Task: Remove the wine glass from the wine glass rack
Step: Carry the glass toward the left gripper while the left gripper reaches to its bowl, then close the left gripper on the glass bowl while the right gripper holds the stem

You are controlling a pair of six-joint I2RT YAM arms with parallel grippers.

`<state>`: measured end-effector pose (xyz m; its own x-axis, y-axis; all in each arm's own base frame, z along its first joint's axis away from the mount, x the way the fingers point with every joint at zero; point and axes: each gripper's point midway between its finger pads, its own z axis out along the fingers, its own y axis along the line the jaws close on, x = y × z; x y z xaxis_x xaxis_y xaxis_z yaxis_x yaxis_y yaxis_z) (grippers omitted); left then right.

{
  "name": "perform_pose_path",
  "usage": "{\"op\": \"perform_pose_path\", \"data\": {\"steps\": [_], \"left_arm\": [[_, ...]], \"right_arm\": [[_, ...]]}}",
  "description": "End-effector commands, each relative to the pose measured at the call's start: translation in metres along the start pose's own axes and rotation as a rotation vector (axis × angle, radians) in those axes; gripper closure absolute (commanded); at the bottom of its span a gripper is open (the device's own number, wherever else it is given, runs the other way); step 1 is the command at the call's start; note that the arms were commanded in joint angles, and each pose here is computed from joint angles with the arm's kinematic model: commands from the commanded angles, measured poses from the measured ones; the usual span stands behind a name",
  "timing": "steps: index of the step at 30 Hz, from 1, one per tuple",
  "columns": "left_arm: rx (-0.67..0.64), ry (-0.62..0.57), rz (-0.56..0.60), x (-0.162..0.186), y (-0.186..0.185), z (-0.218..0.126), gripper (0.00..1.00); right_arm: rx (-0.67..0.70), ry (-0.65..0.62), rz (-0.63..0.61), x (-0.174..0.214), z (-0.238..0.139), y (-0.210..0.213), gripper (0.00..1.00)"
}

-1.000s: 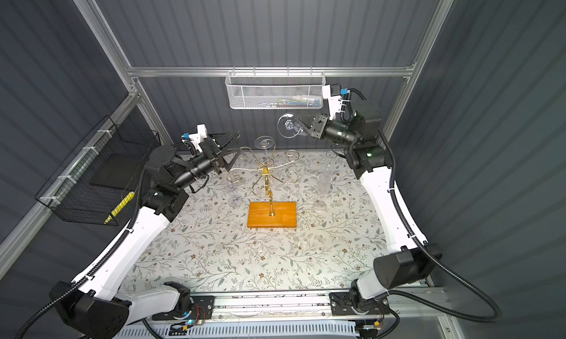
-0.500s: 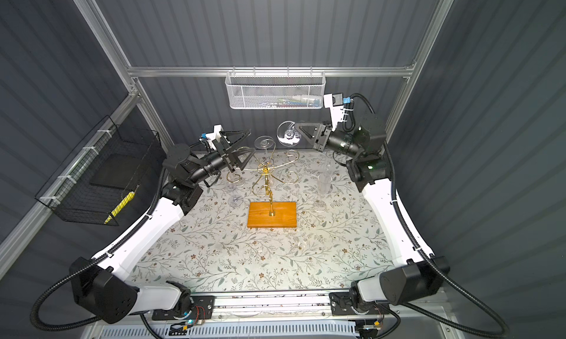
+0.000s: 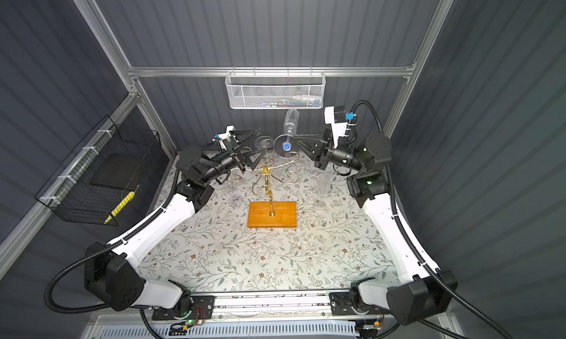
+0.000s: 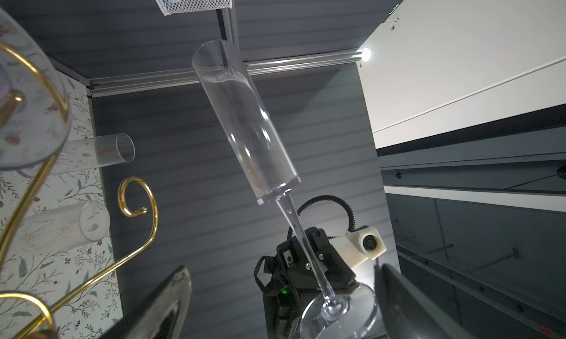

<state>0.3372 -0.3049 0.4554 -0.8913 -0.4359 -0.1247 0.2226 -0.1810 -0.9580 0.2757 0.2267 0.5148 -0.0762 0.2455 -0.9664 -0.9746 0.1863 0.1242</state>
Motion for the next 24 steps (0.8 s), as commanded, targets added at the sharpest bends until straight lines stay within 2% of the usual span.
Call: {"op": "perform_pose_path", "data": {"steps": [1,7,24], "left_arm": [[0.080,0.049,0.046,0.012,-0.028,0.008,0.04],[0.081,0.054,0.025,0.015,-0.021,0.014,0.05],[0.159,0.054,0.024,0.015,-0.035,0.024,0.05]], "right_arm": [[-0.076,-0.031,-0.186,-0.012,-0.003,0.031,1.00],[-0.123,-0.023,-0.229,-0.007,-0.004,0.046,1.00],[-0.254,-0.003,-0.305,0.014,-0.007,0.084,1.00]]}}
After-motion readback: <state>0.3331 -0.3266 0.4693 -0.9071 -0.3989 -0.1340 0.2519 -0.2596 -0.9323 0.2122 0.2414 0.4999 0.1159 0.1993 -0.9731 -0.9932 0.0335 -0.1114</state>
